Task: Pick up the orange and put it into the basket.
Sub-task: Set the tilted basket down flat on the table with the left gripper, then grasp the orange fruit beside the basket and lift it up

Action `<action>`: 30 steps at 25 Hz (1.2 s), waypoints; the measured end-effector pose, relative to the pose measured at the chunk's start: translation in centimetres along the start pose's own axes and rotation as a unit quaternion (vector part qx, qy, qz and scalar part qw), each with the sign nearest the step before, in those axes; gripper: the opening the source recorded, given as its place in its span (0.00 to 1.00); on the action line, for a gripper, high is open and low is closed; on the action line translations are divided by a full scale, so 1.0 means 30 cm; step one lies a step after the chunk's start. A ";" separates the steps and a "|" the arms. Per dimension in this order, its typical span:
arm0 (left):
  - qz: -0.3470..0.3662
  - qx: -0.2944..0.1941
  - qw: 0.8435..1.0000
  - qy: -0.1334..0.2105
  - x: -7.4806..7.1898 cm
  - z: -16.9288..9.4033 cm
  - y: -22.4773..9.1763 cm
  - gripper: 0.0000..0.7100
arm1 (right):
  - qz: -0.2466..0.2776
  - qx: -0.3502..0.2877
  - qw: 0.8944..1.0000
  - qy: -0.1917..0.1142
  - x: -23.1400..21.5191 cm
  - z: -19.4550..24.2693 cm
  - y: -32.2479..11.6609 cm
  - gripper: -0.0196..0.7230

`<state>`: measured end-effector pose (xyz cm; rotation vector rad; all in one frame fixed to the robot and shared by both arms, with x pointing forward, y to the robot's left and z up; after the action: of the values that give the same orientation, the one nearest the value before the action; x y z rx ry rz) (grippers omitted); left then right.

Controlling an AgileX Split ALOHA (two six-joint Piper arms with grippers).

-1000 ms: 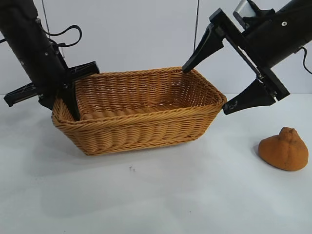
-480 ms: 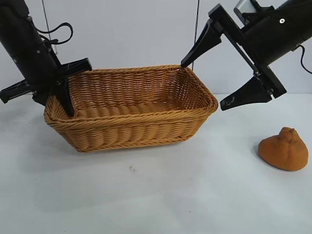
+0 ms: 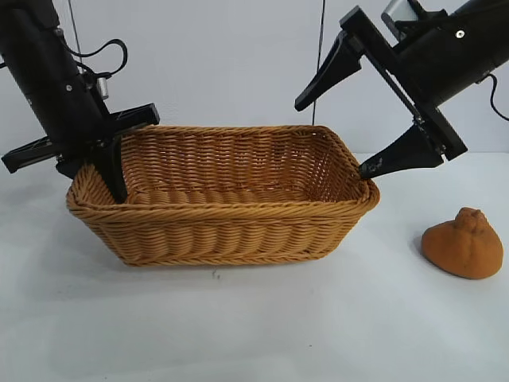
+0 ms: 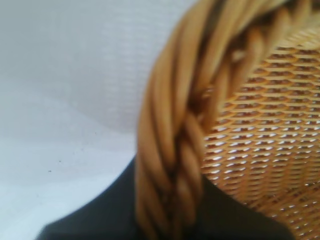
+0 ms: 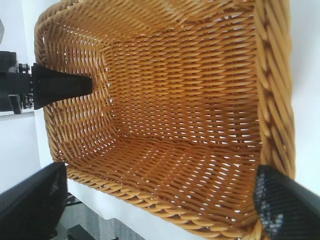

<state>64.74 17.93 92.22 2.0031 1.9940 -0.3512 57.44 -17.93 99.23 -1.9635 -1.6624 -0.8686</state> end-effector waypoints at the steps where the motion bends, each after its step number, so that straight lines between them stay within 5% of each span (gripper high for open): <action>1: -0.002 0.008 1.000 0.000 0.007 0.020 0.000 0.12 | 0.000 0.000 1.000 0.000 0.001 0.001 0.000 0.96; 11: 0.006 0.028 1.000 0.007 0.035 0.088 0.001 0.14 | 0.000 -0.001 1.000 0.000 0.000 0.001 0.000 0.96; 17: 0.003 0.029 1.000 -0.001 0.029 0.085 0.000 0.71 | 0.000 -0.001 1.000 0.000 0.000 0.001 0.000 0.96; 19: 0.005 0.025 1.000 -0.002 0.023 0.072 -0.001 0.80 | 0.000 -0.001 1.000 0.000 0.000 0.001 0.000 0.96; 25: 0.040 -0.020 0.999 -0.006 -0.044 -0.101 0.012 0.86 | 0.000 -0.001 1.000 0.000 0.000 0.001 0.000 0.96; 30: 0.111 -0.071 0.989 0.067 -0.071 -0.315 0.012 0.86 | 0.000 -0.001 1.000 0.000 0.000 0.001 0.000 0.96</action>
<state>64.77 19.48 101.79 2.1775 1.7890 -0.0249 57.46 -17.91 99.23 -1.9651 -1.6631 -0.8707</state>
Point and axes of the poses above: a point on each arm's last joint axis where the gripper is mounted, z pointing out along that axis toward the gripper, x along the wrist's bending axis when the last joint is at zero, y = z × x, the point moved 1 cm from there along z, pointing out along that axis toward the gripper, and after that the axes turned 9 degrees about z, right-handed, at the moved point
